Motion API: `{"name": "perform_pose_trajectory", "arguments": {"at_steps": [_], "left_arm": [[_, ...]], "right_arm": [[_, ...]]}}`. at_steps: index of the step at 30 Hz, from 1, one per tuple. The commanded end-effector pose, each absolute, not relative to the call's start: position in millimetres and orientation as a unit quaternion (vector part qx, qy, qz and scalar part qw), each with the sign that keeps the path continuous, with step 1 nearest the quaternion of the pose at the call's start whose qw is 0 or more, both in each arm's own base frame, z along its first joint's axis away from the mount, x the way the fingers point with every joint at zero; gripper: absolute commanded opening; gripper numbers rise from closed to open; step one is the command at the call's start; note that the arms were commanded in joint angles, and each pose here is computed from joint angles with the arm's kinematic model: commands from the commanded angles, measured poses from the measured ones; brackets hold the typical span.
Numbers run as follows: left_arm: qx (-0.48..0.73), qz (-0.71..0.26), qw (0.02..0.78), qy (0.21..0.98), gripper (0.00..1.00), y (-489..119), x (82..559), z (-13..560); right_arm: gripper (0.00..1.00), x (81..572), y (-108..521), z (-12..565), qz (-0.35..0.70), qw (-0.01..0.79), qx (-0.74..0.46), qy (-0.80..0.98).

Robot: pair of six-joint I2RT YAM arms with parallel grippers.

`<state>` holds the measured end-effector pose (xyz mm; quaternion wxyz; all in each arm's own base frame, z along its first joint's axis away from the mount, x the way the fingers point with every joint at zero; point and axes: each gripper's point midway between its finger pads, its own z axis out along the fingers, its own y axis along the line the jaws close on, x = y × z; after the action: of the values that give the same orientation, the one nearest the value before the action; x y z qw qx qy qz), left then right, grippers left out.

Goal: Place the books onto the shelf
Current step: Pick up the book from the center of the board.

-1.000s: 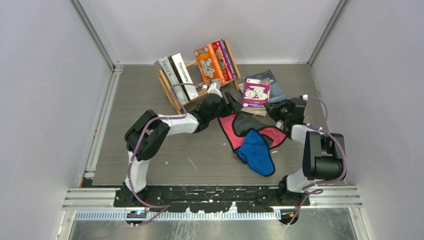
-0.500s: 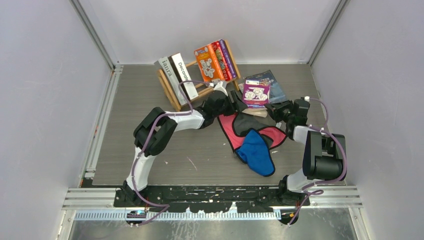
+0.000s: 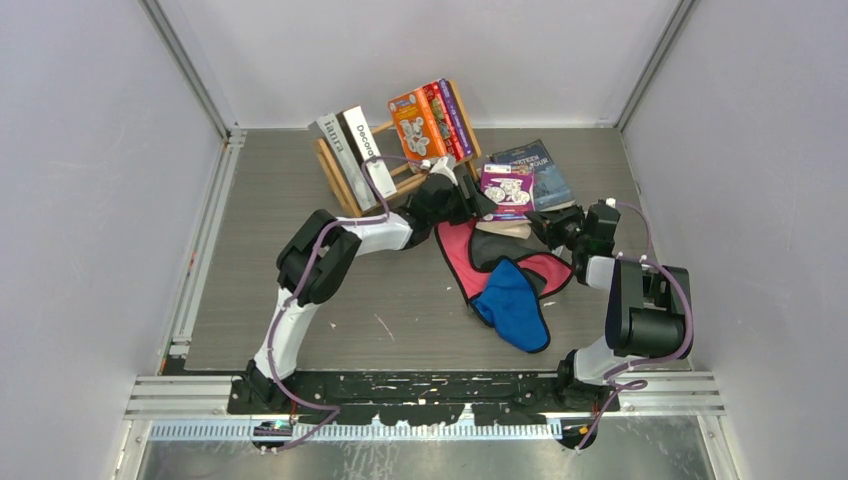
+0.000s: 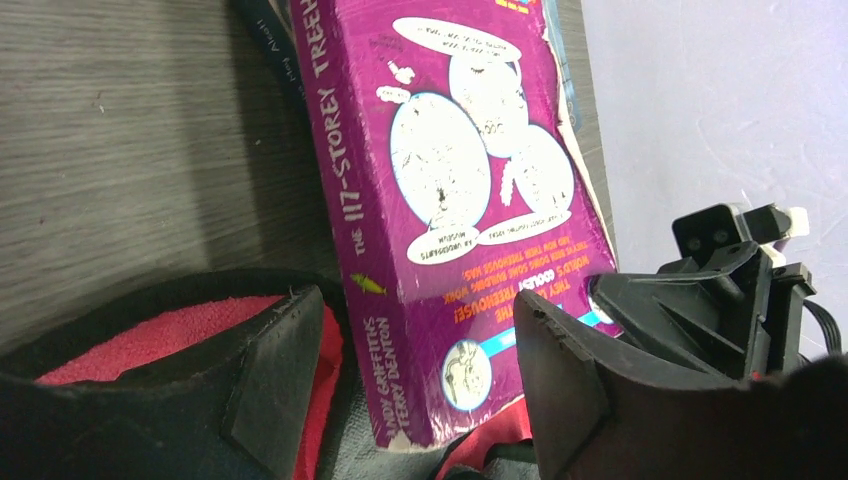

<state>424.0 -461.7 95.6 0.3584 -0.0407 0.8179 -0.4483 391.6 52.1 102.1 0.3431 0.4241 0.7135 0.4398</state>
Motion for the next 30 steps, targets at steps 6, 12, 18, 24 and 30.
{"name": "perform_pose_trajectory", "arguments": {"at_steps": [6,12,18,24,30], "left_arm": [[-0.021,-0.482,0.371,0.794,0.70,-475,433,119],[-0.022,-0.499,0.367,0.785,0.70,-480,432,122],[-0.023,-0.508,0.371,0.777,0.64,-477,429,132],[-0.024,-0.517,0.375,0.769,0.52,-469,419,141],[-0.024,-0.518,0.382,0.765,0.50,-458,409,152]], "right_arm": [[0.01,390,64,118,0.488,0.338,0.399,0.699],[0.01,384,71,112,0.492,0.326,0.395,0.704],[0.01,378,81,107,0.496,0.314,0.388,0.711],[0.01,370,85,101,0.489,0.308,0.387,0.719],[0.01,367,93,101,0.484,0.307,0.378,0.727]]}}
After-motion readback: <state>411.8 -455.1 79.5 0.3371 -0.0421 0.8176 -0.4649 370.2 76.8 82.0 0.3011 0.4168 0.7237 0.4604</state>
